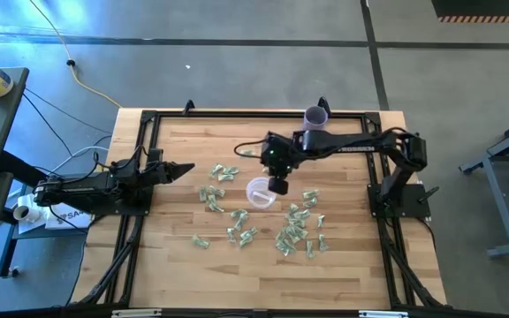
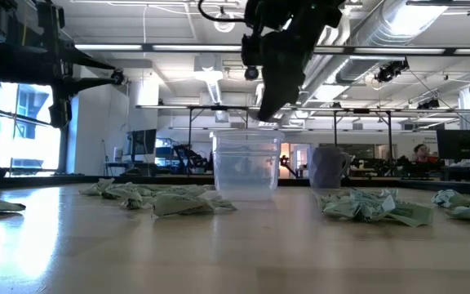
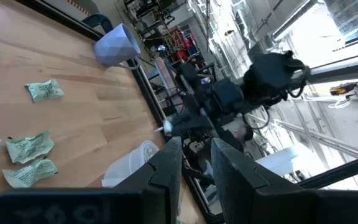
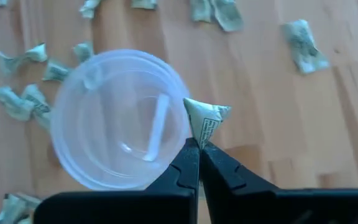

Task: Pick and place Stevia / Truvia into bins
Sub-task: Put the green stevia packet into the transparent bin

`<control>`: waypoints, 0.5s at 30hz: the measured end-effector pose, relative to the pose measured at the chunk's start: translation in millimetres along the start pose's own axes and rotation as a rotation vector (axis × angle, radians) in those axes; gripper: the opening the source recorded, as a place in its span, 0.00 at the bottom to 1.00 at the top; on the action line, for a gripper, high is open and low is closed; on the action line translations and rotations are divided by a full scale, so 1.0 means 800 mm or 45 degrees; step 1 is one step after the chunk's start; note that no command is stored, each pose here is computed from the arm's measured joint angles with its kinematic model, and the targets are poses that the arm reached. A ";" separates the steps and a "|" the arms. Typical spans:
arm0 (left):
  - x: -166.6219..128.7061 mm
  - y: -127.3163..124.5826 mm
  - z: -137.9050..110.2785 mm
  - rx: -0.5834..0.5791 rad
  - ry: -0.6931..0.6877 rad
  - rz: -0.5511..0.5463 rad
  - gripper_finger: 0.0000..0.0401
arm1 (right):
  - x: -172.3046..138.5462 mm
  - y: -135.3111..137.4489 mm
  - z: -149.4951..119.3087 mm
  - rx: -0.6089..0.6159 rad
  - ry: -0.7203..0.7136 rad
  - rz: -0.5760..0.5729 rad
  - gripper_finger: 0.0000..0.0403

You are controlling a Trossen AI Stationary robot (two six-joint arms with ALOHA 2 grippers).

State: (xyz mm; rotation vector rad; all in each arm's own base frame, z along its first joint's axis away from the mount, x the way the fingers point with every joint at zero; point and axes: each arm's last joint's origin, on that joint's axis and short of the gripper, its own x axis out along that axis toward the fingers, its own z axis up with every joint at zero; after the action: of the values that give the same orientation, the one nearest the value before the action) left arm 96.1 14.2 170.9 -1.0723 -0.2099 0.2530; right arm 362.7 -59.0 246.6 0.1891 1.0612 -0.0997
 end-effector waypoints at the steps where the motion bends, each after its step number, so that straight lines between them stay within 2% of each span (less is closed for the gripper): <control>1: 0.000 0.000 0.000 0.000 0.000 0.000 0.31 | 0.001 0.004 0.001 -0.010 -0.002 0.022 0.02; 9: 0.000 0.000 0.000 0.000 0.001 0.000 0.31 | 0.022 0.042 -0.001 -0.110 0.021 0.158 0.01; 15: 0.000 0.000 -0.001 0.000 0.017 -0.007 0.31 | 0.042 0.051 -0.005 -0.129 0.071 0.175 0.08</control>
State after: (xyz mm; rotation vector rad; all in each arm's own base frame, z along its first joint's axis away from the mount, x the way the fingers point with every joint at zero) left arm 96.3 13.8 170.8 -1.0731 -0.2013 0.2408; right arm 382.5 -18.2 220.0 0.1732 1.1028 0.0832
